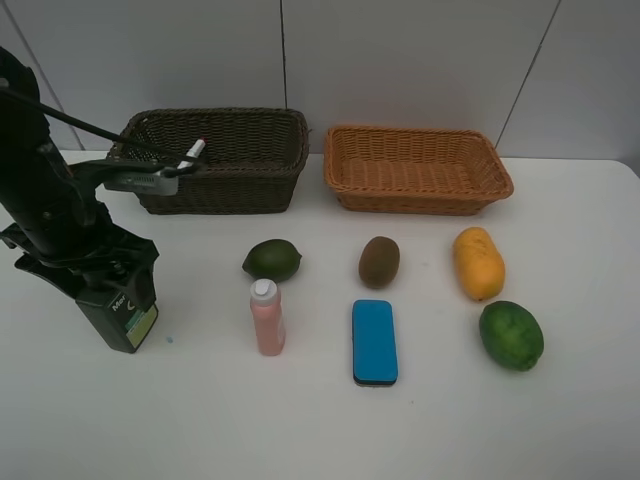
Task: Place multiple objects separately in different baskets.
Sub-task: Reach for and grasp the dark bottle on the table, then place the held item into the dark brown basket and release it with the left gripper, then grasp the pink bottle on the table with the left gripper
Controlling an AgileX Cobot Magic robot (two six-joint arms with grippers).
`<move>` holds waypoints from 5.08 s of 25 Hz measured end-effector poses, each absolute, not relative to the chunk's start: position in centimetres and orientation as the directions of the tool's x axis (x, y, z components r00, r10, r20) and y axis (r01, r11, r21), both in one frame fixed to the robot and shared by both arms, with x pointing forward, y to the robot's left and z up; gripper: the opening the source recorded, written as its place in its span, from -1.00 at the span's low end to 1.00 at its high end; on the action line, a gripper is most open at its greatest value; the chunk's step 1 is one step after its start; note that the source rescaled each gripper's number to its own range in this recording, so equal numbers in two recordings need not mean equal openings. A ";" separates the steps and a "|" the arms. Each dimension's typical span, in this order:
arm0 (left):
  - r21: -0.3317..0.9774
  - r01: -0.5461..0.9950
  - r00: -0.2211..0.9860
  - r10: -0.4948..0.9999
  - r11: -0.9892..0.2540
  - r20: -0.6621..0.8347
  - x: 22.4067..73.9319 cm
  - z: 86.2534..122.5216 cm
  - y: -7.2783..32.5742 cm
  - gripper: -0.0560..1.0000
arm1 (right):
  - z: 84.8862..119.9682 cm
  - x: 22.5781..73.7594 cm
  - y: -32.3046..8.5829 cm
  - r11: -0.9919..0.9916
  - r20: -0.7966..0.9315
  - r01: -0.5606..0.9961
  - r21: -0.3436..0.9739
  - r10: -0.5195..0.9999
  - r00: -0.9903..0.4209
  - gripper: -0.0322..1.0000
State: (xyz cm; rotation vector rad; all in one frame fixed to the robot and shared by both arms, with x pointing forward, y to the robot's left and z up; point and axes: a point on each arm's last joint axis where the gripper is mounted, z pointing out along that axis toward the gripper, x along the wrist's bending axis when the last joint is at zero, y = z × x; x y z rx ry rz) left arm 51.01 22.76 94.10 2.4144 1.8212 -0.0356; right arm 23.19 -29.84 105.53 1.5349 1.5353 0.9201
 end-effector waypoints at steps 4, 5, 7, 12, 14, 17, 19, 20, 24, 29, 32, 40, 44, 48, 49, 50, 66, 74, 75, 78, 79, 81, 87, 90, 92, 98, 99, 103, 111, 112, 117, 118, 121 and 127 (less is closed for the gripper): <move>0.069 0.961 0.274 0.958 -0.269 -0.087 50.8 93.7 22.8 0.98 | 105.5 23.2 -29.8 0.016 -0.026 0.449 0.894 1.000 0.016 1.00; 0.067 0.960 0.277 0.957 -0.272 -0.083 50.7 93.6 22.9 0.95 | 105.5 23.2 -29.8 0.016 -0.026 0.449 0.894 1.000 0.016 1.00; 0.056 0.959 0.280 0.957 -0.277 -0.079 50.5 93.3 23.0 0.84 | 105.5 23.2 -29.8 0.016 -0.026 0.449 0.894 1.000 0.016 1.00; 0.057 0.963 0.266 0.961 -0.262 -0.077 50.3 93.0 23.1 0.03 | 105.5 23.2 -29.8 0.016 -0.026 0.449 0.894 1.000 0.016 1.00; 0.066 0.963 0.267 0.961 -0.262 -0.071 50.4 93.0 23.1 -0.27 | 105.5 23.2 -29.8 0.016 -0.026 0.449 0.894 1.000 0.016 1.00; 0.067 0.964 0.262 0.963 -0.257 -0.072 50.4 93.0 23.1 -0.27 | 105.5 23.2 -29.8 0.016 -0.026 0.449 0.894 1.000 0.016 1.00; 0.067 0.965 0.256 0.964 -0.252 -0.072 50.4 93.0 23.1 -0.27 | 105.5 23.2 -29.8 0.016 -0.026 0.449 0.894 1.000 0.016 1.00; 0.066 0.966 0.256 0.964 -0.251 -0.073 50.4 93.0 23.1 -0.27 | 105.5 23.2 -29.8 0.016 -0.026 0.449 0.894 1.000 0.016 1.00; 0.064 0.967 0.253 0.965 -0.248 -0.073 50.4 93.0 23.1 -0.27 | 105.5 23.2 -29.8 0.016 -0.026 0.449 0.894 1.000 0.016 1.00; 0.063 0.967 0.252 0.965 -0.248 -0.074 50.4 93.0 23.1 -0.27 | 105.5 23.2 -29.8 0.016 -0.026 0.449 0.894 1.000 0.016 1.00; 0.060 0.967 0.252 0.965 -0.248 -0.074 50.4 93.0 23.1 -0.27 | 105.5 23.2 -29.8 0.016 -0.026 0.449 0.894 1.000 0.016 1.00; -0.007 0.972 0.232 0.969 -0.233 -0.086 49.5 94.8 23.2 -0.27 | 105.5 23.2 -29.8 0.016 -0.026 0.449 0.894 1.000 0.016 1.00; 0.039 0.973 0.230 0.969 -0.227 -0.094 50.2 99.1 22.9 -0.27 | 105.5 23.2 -29.8 0.016 -0.026 0.449 0.894 1.000 0.016 1.00; 0.092 0.969 0.235 0.968 -0.228 -0.084 51.3 103.6 22.8 -0.27 | 105.5 23.2 -29.8 0.016 -0.026 0.449 0.894 1.000 0.016 1.00; 0.114 0.967 0.237 0.969 -0.228 -0.070 51.8 104.7 22.8 -0.27 | 105.5 23.2 -29.8 0.016 -0.026 0.449 0.894 1.000 0.016 1.00; 0.148 0.963 0.237 0.970 -0.227 -0.053 52.2 105.7 22.8 -0.27 | 105.5 23.2 -29.8 0.016 -0.026 0.449 0.894 1.000 0.016 1.00; 0.329 0.925 0.182 0.982 -0.190 0.055 64.9 107.4 22.0 -0.27 | 105.5 23.2 -29.8 0.016 -0.026 0.449 0.894 1.000 0.016 1.00; 0.356 0.915 0.185 0.982 -0.188 0.044 71.1 102.9 20.6 -0.27 | 105.5 23.2 -29.8 0.016 -0.026 0.449 0.894 1.000 0.016 1.00; 0.358 0.915 0.185 0.982 -0.187 0.040 71.6 102.5 20.4 -0.27 | 105.5 23.2 -29.8 0.016 -0.026 0.449 0.894 1.000 0.016 1.00; 0.335 0.924 0.191 0.981 -0.187 0.020 72.8 100.1 20.0 -0.27 | 105.5 23.2 -29.8 0.016 -0.026 0.449 0.894 1.000 0.016 1.00; 0.330 0.925 0.196 0.981 -0.189 0.012 73.1 99.6 19.8 -0.27 | 105.5 23.2 -29.8 0.016 -0.026 0.449 0.894 1.000 0.016 1.00; 0.320 0.929 0.198 0.980 -0.186 -0.004 73.4 98.4 19.6 -0.27 | 105.5 23.2 -29.8 0.016 -0.026 0.449 0.894 1.000 0.016 1.00; 0.323 0.927 0.200 0.980 -0.188 -0.003 73.6 98.0 19.6 -0.07 | 105.5 23.2 -29.8 0.016 -0.026 0.448 0.894 1.000 0.016 1.00; 0.326 0.926 0.200 0.980 -0.188 -0.003 73.6 98.2 19.6 0.44 | 105.5 23.2 -29.8 0.016 -0.026 0.448 0.894 1.000 0.016 1.00; 0.325 0.926 0.201 0.980 -0.189 -0.002 73.6 98.2 19.6 0.63 | 105.5 23.2 -29.8 0.016 -0.026 0.448 0.894 1.000 0.016 1.00; 0.305 0.926 0.231 0.973 -0.222 0.008 73.4 98.2 19.6 0.71 | 105.5 23.2 -29.8 0.016 -0.026 0.448 0.894 1.000 0.016 1.00; 0.303 0.926 0.233 0.972 -0.224 0.008 73.4 98.2 19.6 0.71 | 105.5 23.2 -29.8 0.016 -0.026 0.448 0.894 1.000 0.016 1.00; 0.291 0.927 0.247 0.969 -0.237 0.003 73.2 98.3 19.6 0.71 | 105.5 23.2 -29.8 0.016 -0.026 0.448 0.894 1.000 0.016 1.00; 0.381 0.896 0.261 0.964 -0.228 -0.039 71.7 103.7 19.0 0.71 | 105.5 23.2 -29.8 0.016 -0.026 0.448 0.894 1.000 0.016 1.00; 0.396 0.889 0.268 0.963 -0.231 -0.040 71.4 104.5 18.7 0.71 | 105.5 23.2 -29.8 0.016 -0.026 0.448 0.894 1.000 0.016 1.00; 0.440 0.855 0.330 0.943 -0.276 -0.050 68.4 108.1 16.2 0.71 | 105.5 23.2 -29.8 0.016 -0.026 0.448 0.894 1.000 0.016 1.00; 0.434 0.853 0.346 0.937 -0.292 -0.050 67.6 108.3 15.6 0.71 | 105.5 23.2 -29.8 0.016 -0.026 0.448 0.894 1.000 0.016 1.00; 0.415 0.848 0.385 0.922 -0.330 -0.053 64.7 109.3 14.4 0.71 | 105.5 23.2 -29.8 0.016 -0.026 0.448 0.894 1.000 0.016 1.00; 0.401 0.838 0.427 0.902 -0.370 -0.062 58.6 111.5 13.6 0.71 | 105.5 23.2 -29.8 0.016 -0.026 0.448 0.894 1.000 0.016 1.00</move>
